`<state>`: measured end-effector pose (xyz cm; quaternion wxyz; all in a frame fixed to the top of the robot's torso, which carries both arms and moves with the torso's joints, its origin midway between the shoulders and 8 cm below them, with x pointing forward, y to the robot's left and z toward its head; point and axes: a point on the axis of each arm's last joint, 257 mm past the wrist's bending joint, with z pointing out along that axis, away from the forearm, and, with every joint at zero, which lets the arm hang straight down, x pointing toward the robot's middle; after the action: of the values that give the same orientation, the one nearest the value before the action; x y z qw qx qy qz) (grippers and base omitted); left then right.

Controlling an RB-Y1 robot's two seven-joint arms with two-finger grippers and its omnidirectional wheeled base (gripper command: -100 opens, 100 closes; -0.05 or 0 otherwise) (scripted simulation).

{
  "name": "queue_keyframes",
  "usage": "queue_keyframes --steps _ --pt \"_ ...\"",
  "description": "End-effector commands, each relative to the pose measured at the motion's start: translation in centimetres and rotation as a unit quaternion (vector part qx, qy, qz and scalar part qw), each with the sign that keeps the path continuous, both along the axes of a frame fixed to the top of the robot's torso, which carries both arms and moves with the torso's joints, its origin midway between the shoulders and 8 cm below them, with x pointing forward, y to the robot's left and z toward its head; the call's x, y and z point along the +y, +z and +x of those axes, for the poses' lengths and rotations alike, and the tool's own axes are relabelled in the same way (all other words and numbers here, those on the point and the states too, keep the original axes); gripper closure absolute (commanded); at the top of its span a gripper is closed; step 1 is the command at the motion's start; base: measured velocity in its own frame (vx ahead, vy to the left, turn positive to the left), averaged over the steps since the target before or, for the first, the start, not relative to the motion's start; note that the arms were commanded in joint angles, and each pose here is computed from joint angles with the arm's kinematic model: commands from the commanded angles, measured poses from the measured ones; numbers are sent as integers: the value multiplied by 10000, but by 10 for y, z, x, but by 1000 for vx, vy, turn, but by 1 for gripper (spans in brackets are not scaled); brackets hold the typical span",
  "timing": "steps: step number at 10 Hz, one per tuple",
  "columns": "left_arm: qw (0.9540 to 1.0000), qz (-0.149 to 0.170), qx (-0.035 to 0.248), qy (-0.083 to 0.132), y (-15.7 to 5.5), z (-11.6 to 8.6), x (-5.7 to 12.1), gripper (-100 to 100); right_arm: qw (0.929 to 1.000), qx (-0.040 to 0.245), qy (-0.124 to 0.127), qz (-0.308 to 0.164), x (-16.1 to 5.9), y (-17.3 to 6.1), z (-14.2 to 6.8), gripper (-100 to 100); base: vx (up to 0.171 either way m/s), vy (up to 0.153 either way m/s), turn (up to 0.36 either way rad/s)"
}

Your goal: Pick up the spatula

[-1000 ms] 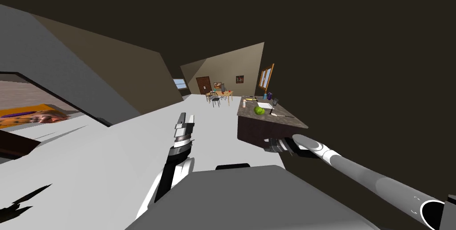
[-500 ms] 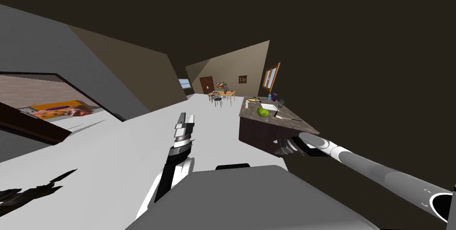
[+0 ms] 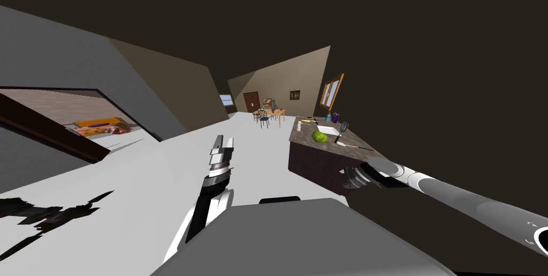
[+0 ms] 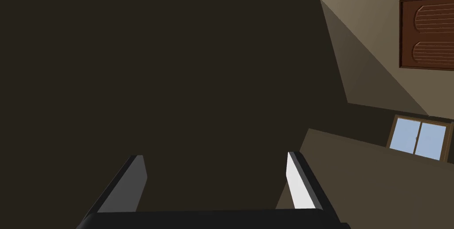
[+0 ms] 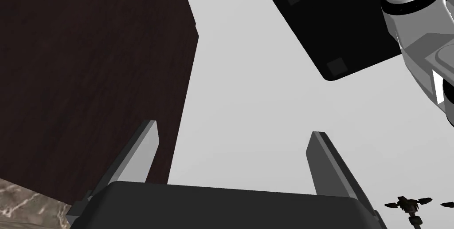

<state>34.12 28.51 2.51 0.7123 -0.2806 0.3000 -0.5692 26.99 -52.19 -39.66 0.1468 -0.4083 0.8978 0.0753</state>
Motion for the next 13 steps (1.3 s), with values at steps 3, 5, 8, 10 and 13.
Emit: queue_keyframes --steps 3,5,8,10,13 --pt "10000 0 0 0 0 0 0 0 9984 215 10 -520 -48 6 -12 -100 29 -25 48" --pt "10000 0 0 0 0 0 0 0 9946 416 -49 -948 -88 15 -28 -100 77 -56 115" --pt "10000 0 0 0 0 0 0 0 9841 756 -118 -1606 -150 37 -56 -100 100 -80 126" --pt "10000 1 1 1 0 0 0 0 9834 777 -97 -1638 -152 37 -58 -100 81 -73 43" --pt "10000 1 1 0 0 0 0 0 9715 1074 -84 -2114 -193 56 -82 -100 124 -99 134"
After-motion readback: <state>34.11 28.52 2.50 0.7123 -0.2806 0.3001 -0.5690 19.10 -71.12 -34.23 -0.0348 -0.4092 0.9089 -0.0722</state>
